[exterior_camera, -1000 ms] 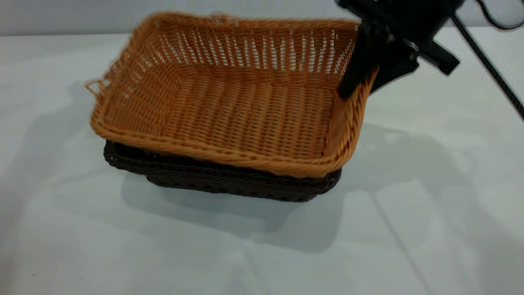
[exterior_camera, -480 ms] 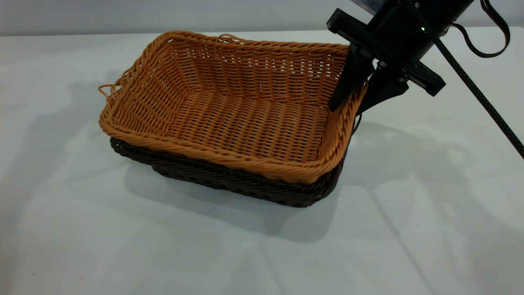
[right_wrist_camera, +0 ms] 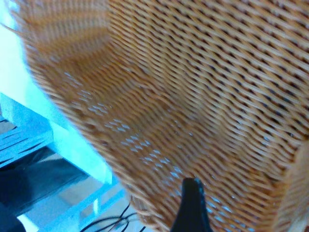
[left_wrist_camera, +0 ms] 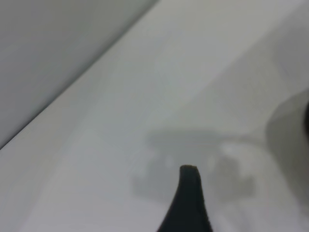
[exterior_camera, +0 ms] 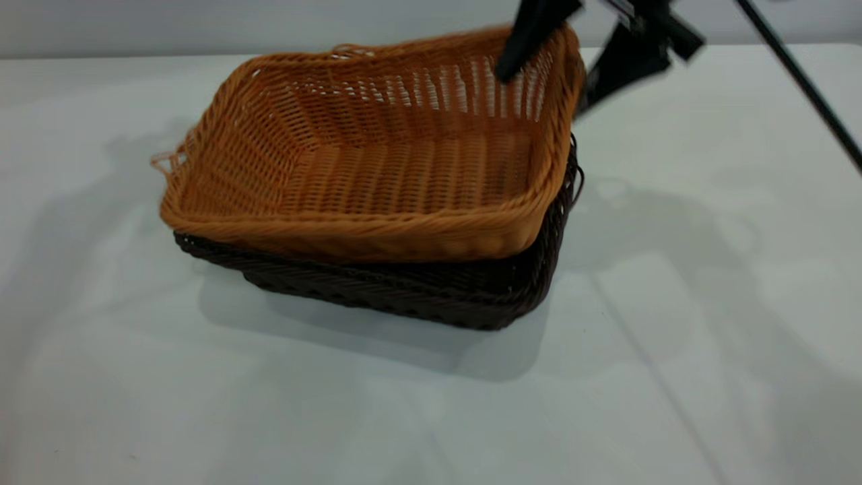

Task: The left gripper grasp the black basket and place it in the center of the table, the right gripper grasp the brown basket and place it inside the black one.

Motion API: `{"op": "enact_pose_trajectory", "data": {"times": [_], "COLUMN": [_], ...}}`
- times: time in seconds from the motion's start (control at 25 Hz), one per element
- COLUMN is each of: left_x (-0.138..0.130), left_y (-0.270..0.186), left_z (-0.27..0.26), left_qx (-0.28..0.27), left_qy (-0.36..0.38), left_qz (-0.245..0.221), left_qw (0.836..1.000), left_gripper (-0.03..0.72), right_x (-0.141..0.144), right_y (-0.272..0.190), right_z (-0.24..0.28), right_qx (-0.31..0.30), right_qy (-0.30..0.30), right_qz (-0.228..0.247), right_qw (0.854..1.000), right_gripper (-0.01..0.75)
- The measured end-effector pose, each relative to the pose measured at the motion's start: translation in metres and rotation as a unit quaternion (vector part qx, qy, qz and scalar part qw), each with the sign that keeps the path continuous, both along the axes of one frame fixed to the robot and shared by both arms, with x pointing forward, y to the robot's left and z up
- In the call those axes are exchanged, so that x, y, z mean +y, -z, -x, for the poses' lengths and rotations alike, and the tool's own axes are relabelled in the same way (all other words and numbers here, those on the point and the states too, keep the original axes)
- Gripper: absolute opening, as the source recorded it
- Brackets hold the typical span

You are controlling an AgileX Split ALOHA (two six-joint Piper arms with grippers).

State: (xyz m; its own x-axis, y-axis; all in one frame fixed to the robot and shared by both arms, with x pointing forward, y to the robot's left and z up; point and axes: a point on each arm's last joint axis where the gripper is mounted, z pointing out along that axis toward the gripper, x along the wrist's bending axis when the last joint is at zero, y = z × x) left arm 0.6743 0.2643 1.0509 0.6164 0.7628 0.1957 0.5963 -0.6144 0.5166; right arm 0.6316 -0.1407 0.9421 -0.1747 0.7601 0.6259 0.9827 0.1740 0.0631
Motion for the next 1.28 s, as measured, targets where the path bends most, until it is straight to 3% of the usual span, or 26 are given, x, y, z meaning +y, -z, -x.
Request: {"op": "enact_pose_trajectory", "data": {"times": [0.28, 0.44, 0.64, 0.92, 1.08, 1.28], "left_x": [0.001, 0.002, 0.003, 0.014, 0.019, 0.022], "left_y": [-0.090, -0.130, -0.156, -0.176, -0.172, -0.152], "left_z": [0.056, 0.095, 0.139, 0.172, 0.184, 0.222], "left_qx": [-0.040, -0.047, -0.014, -0.012, -0.005, 0.018], "left_qy": [-0.052, -0.074, -0.102, -0.191, -0.250, -0.263], "left_qz": [0.048, 0.073, 0.095, 0.094, 0.104, 0.103], "left_qw": [0.997, 0.993, 0.990, 0.977, 0.963, 0.959], "left_gripper": [0.564, 0.564, 0.564, 0.564, 0.564, 0.564], "right_x": [-0.018, -0.028, -0.035, -0.058, -0.072, -0.087], "right_y": [-0.087, -0.117, -0.165, -0.267, -0.275, -0.242], "right_z": [-0.004, 0.010, 0.034, 0.134, 0.192, 0.249], "right_qx": [-0.114, -0.127, -0.179, -0.309, -0.345, -0.343], "right_qy": [0.023, 0.036, 0.043, 0.036, 0.031, 0.024], "right_qz": [0.083, 0.117, 0.107, 0.068, 0.061, 0.066], "right_qw": [0.990, 0.984, 0.977, 0.948, 0.936, 0.937], "right_gripper": [0.511, 0.511, 0.511, 0.511, 0.511, 0.511]}}
